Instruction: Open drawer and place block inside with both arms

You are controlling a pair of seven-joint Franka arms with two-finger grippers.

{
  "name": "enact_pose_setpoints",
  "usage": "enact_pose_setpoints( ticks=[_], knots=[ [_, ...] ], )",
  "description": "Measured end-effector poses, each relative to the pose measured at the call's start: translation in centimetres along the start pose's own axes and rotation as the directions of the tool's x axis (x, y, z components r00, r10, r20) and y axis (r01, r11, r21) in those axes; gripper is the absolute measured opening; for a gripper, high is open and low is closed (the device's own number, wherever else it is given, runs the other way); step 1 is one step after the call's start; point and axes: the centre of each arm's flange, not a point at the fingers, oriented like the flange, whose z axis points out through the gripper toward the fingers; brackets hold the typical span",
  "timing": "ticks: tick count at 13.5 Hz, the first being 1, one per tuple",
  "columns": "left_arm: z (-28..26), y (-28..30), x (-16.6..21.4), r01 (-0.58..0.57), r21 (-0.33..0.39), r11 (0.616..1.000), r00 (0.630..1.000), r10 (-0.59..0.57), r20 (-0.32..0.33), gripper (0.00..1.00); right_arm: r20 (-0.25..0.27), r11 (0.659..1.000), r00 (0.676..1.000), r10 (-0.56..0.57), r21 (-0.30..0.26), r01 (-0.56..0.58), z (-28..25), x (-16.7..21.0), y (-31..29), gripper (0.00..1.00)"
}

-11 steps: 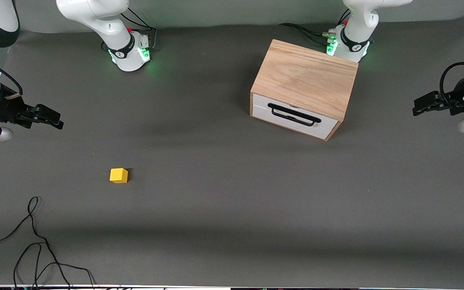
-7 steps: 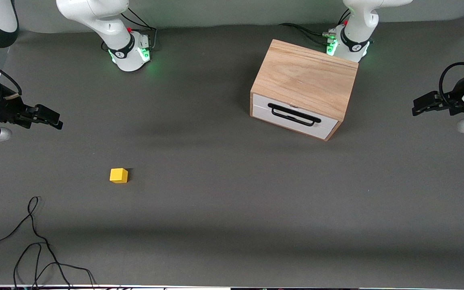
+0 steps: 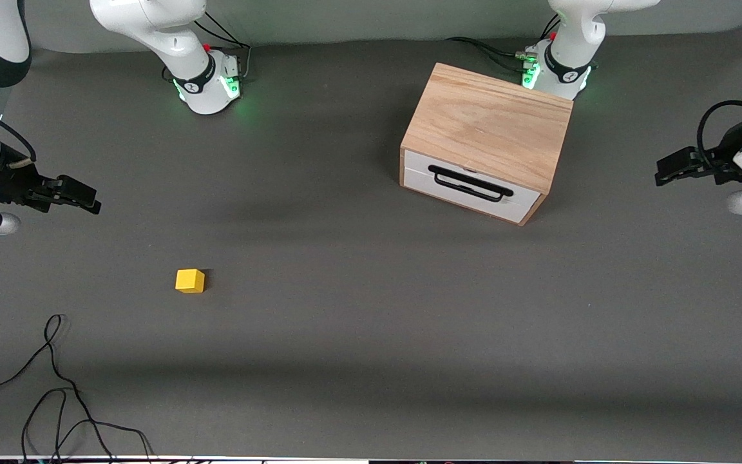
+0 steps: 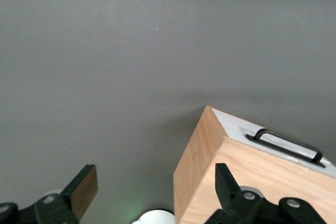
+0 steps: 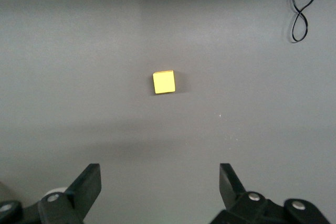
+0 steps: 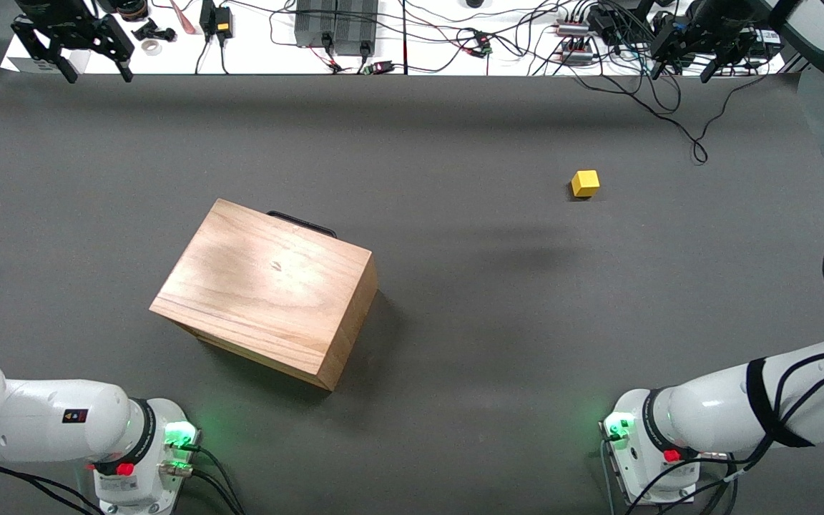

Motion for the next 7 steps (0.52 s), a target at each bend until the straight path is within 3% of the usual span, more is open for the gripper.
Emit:
enact_pose_setpoints(
  ticks=[4,7],
  knots=[
    [0.4,9.1,-1.6,0.215,0.017,0.976,0.977,-0.215,-0.004,1.00,0.022,1.000,1.000,-0.005,-0.004,0.005,1.0,0.3,-0.3,1.00],
    [1.6,17.4,-3.1,0.425,-0.015,0.905,0.905,-0.425,-0.028,1.00,0.061,1.000,0.998,-0.005,-0.014,0.006,3.5,1.5,-0.6,1.00]
  ],
)
